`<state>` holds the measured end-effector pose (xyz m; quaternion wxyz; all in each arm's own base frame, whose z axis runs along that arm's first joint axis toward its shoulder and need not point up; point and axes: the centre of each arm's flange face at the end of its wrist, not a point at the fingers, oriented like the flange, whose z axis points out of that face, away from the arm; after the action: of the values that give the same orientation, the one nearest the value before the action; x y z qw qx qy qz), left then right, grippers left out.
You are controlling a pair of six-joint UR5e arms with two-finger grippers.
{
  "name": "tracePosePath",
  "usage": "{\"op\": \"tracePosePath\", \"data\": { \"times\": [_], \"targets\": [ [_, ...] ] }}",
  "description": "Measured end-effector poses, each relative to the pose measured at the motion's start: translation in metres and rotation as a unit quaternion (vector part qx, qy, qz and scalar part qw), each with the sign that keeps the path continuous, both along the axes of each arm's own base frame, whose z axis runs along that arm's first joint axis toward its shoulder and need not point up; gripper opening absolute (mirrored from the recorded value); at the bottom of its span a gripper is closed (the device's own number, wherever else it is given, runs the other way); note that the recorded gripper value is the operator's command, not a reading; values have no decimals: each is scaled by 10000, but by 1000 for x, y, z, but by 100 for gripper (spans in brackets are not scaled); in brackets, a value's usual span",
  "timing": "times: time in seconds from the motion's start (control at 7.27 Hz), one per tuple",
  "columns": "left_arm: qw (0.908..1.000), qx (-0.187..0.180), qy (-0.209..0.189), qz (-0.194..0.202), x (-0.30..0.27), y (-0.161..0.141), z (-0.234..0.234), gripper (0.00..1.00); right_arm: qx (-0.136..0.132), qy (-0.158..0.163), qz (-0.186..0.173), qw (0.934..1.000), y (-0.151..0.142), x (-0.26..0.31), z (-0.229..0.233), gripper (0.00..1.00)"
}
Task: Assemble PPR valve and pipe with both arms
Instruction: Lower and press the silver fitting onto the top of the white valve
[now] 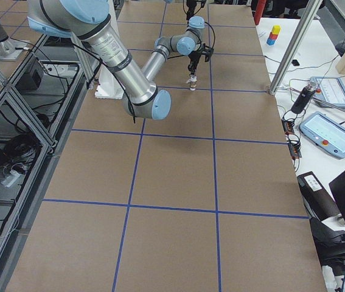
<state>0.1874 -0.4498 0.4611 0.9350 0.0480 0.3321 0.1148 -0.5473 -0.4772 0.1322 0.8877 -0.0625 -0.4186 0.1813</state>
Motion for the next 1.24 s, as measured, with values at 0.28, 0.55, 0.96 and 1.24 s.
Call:
{"op": "tracePosePath", "data": {
  "times": [0.28, 0.55, 0.96, 1.24],
  "targets": [
    [10000, -5, 0, -6, 0, 0, 0, 100, -9, 13, 1, 10000, 0, 0, 3, 0],
    [10000, -12, 2, -18, 0, 0, 0, 100, -23, 36, -6, 10000, 0, -2, 5, 0],
    [10000, -16, 3, -25, 0, 0, -1, 100, -38, 75, -26, 10000, 1, -6, 8, 0],
    [10000, -7, 10, -27, 0, 0, -2, 100, -29, 68, -32, 10000, 1, -6, 8, 0]
  ]
}}
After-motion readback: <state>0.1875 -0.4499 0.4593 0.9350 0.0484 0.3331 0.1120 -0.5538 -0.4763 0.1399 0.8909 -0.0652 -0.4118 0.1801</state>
